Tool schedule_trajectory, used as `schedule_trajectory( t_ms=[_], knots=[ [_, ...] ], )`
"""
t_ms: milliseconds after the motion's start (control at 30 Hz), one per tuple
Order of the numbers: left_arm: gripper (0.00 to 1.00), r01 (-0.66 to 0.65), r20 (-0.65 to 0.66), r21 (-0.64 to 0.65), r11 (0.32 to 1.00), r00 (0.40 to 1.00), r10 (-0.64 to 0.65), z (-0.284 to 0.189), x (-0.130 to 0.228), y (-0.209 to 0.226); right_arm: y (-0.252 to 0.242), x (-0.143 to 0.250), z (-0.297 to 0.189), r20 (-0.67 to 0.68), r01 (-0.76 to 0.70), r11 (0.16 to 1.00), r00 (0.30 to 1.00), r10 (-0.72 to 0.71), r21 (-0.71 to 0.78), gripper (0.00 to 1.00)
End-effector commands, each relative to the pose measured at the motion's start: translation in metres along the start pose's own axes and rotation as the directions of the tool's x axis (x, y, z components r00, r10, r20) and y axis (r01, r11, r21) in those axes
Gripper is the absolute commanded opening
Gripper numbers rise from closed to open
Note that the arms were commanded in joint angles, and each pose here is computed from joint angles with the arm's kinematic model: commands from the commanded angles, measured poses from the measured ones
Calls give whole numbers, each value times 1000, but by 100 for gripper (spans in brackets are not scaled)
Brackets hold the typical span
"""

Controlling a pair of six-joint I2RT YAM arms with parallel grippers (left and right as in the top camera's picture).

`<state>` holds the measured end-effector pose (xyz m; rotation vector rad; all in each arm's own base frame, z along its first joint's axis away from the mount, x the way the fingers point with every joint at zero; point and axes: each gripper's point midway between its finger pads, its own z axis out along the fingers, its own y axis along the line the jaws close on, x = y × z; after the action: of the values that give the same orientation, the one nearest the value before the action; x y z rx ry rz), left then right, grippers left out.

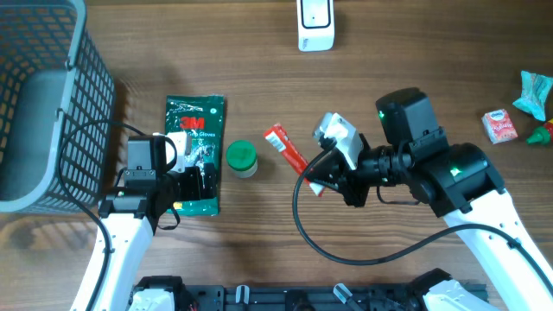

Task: Scan the item barcode
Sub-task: 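Carry the snack stick up to the white scanner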

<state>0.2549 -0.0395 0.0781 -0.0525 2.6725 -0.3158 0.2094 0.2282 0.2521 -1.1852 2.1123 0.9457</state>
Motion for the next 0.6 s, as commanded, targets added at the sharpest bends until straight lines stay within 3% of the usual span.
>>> schedule_trajectory(
  t_ms=[0,167,400,567],
  knots=[
    [100,16,4,-2,1000,1000,-16,0,-1,2,-45,-11,0,-20,90,970,996,-87,226,4],
    [100,16,4,-2,1000,1000,-16,0,-1,2,-132,-24,5,-83,144,828,990,-118,542,4],
    [100,15,4,-2,1000,1000,-15,0,-1,2,-233,-39,20,-128,179,570,983,-129,802,4],
    [100,15,4,-2,1000,1000,-15,0,-1,2,-297,-42,39,-191,253,397,963,-190,882,4]
  ],
)
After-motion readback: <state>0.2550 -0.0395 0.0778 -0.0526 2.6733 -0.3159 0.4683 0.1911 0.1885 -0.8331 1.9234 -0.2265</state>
